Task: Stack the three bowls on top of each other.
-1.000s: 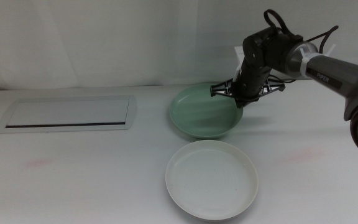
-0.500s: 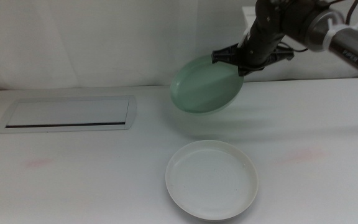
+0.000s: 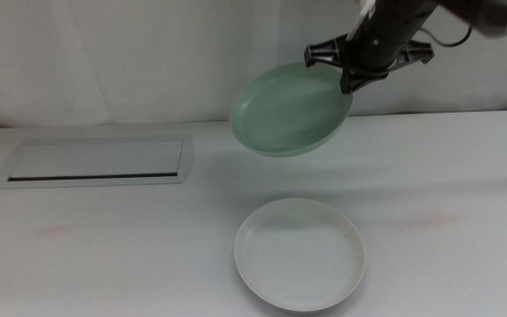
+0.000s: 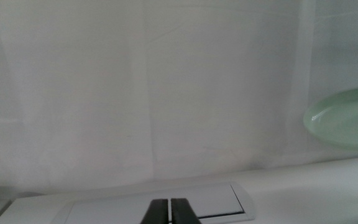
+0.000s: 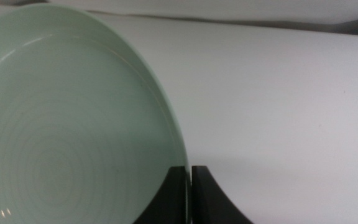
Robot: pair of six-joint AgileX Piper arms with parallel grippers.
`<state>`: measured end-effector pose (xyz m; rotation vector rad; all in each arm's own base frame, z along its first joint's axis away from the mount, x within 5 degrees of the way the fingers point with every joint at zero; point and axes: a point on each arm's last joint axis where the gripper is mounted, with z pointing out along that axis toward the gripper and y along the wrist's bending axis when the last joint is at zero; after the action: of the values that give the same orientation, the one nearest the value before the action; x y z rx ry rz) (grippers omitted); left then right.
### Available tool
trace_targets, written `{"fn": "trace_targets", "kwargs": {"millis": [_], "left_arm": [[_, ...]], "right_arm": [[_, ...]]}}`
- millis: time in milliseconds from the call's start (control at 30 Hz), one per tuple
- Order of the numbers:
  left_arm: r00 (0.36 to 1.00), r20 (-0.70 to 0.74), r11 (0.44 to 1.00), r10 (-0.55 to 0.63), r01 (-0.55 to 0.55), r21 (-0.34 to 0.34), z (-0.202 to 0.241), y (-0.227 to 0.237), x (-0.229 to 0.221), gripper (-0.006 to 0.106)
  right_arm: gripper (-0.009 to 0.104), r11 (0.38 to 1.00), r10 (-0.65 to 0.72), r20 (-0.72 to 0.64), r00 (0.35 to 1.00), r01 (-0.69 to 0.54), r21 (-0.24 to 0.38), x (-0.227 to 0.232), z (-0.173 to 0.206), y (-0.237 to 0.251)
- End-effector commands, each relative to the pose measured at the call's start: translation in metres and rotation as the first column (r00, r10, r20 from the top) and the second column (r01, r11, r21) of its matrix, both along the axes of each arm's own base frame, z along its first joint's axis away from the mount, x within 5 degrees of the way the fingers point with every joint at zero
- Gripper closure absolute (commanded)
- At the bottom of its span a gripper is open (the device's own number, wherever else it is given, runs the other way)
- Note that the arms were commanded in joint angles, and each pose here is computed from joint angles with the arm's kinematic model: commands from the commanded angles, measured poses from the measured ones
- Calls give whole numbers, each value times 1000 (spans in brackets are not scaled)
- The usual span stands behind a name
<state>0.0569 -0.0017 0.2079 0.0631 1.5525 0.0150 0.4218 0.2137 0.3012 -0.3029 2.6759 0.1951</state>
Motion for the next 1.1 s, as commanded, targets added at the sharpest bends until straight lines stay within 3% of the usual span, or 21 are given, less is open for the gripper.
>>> {"fn": "trace_targets", "kwargs": {"millis": [0, 300, 500, 600, 1067], "left_arm": [[1000, 2, 1000, 5, -5, -6, -11, 0, -1, 103], [1000, 2, 1000, 5, -5, -6, -11, 0, -1, 103], [1000, 2, 1000, 5, -5, -6, -11, 0, -1, 103], [1000, 2, 1000, 5, -5, -6, -11, 0, -1, 103], [1000, 2, 1000, 5, -5, -6, -11, 0, -1, 103]], "right_arm": [[97, 1000, 24, 19, 1000, -25, 20, -9, 22, -5], [97, 998, 46, 38, 998, -48, 36, -47, 48, -23], [97, 991, 65, 46, 997, -69, 113, -82, 43, -33], [97, 986, 74, 32, 997, -78, 145, -97, 32, -36], [97, 987, 112, -88, 990, -100, 125, -154, -65, -23]]}}
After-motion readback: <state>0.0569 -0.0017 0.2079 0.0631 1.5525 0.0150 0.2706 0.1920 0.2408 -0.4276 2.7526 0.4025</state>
